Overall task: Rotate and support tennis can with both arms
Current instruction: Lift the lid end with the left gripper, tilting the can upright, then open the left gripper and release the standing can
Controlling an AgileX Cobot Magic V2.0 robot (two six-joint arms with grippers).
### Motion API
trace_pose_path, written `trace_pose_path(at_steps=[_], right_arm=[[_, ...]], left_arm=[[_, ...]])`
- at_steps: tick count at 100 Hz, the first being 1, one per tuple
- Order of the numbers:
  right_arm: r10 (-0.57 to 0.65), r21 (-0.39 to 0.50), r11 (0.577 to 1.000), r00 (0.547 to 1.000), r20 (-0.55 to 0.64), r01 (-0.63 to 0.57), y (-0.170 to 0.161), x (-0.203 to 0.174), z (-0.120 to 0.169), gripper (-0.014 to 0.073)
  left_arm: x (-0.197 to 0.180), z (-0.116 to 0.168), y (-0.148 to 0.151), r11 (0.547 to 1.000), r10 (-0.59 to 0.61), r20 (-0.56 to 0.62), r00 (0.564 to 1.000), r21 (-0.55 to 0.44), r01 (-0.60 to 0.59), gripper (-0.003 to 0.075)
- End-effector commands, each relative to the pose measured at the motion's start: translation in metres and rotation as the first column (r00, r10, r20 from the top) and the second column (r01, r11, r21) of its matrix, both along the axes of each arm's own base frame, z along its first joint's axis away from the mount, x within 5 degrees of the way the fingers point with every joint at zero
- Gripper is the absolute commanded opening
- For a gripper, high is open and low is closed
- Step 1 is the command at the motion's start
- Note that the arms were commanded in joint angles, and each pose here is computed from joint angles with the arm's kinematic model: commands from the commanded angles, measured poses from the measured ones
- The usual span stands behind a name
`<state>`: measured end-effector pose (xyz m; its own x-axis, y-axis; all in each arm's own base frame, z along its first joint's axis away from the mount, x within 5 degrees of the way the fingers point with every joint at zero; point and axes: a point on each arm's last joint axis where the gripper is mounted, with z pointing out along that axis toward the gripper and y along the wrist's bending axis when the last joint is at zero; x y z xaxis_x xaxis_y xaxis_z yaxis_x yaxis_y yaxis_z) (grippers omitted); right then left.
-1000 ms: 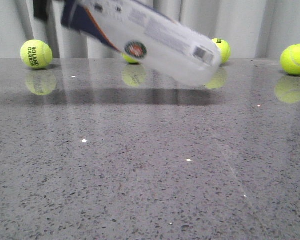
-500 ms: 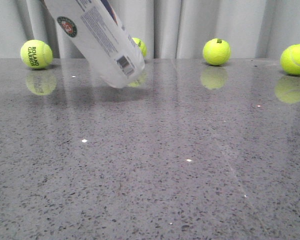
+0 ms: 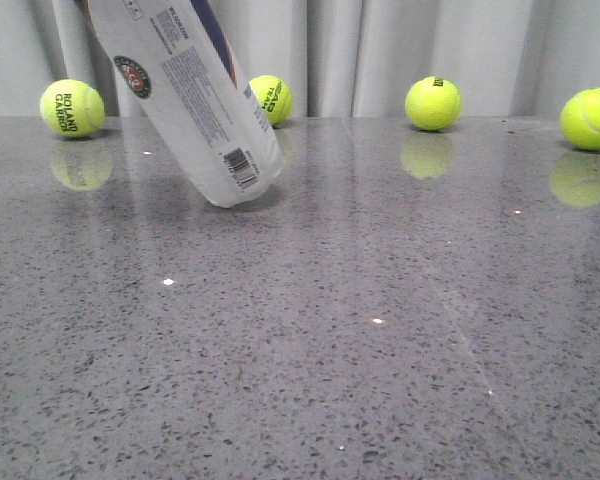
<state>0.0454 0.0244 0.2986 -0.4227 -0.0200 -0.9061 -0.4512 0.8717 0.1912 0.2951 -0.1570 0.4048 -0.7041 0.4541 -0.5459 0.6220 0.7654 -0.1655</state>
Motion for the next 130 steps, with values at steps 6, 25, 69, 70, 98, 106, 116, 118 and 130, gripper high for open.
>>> trace_pose_path(at_steps=[6,25,69,70,98,106,116,118,130], right_arm=[[0.001,0.032,0.999,0.997,0.078,-0.003,0.001,0.002,0.013,-0.0009],[0.000,0.030,1.000,0.997,0.075,-0.002,0.001,0.002,0.013,-0.0009],[0.000,0.030,1.000,0.997,0.075,-0.002,0.001,0.002,0.013,-0.0009],[0.000,0.030,1.000,0.997,0.075,-0.002,0.001,0.002,0.013,-0.0009],[0.000,0.030,1.000,0.997,0.075,-0.002,0.001,0.002,0.013,-0.0009],[0.000,0.030,1.000,0.997,0.075,-0.002,0.001,0.002,0.013,-0.0009],[0.000,0.030,1.000,0.997,0.075,-0.002,0.001,0.002,0.013,-0.0009],[0.000,0.030,1.000,0.997,0.075,-0.002,0.001,0.002,0.013,-0.0009],[0.000,0.030,1.000,0.997,0.075,-0.002,0.001,0.002,0.013,-0.0009]], left_arm=[[-0.019,0.027,0.000,0.997,-0.019,0.032,0.999,-0.076,0.021,0.0173],[-0.020,0.030,0.000,0.996,-0.021,0.040,0.999,-0.086,0.024,0.0391],[0.004,0.044,-0.022,0.982,-0.053,0.071,0.996,-0.179,0.065,0.0390],[0.005,0.043,-0.023,0.982,-0.054,0.070,0.996,-0.179,0.066,0.0390],[0.012,0.049,-0.051,0.967,-0.105,0.115,0.988,-0.219,0.129,0.0390],[0.014,0.050,-0.054,0.961,-0.112,0.115,0.987,-0.240,0.137,0.0390],[0.016,0.049,-0.056,0.959,-0.117,0.110,0.987,-0.246,0.141,0.0390],[0.016,0.050,-0.056,0.958,-0.115,0.112,0.987,-0.249,0.140,0.0390],[0.016,0.054,-0.056,0.956,-0.111,0.129,0.985,-0.256,0.141,0.0390]])
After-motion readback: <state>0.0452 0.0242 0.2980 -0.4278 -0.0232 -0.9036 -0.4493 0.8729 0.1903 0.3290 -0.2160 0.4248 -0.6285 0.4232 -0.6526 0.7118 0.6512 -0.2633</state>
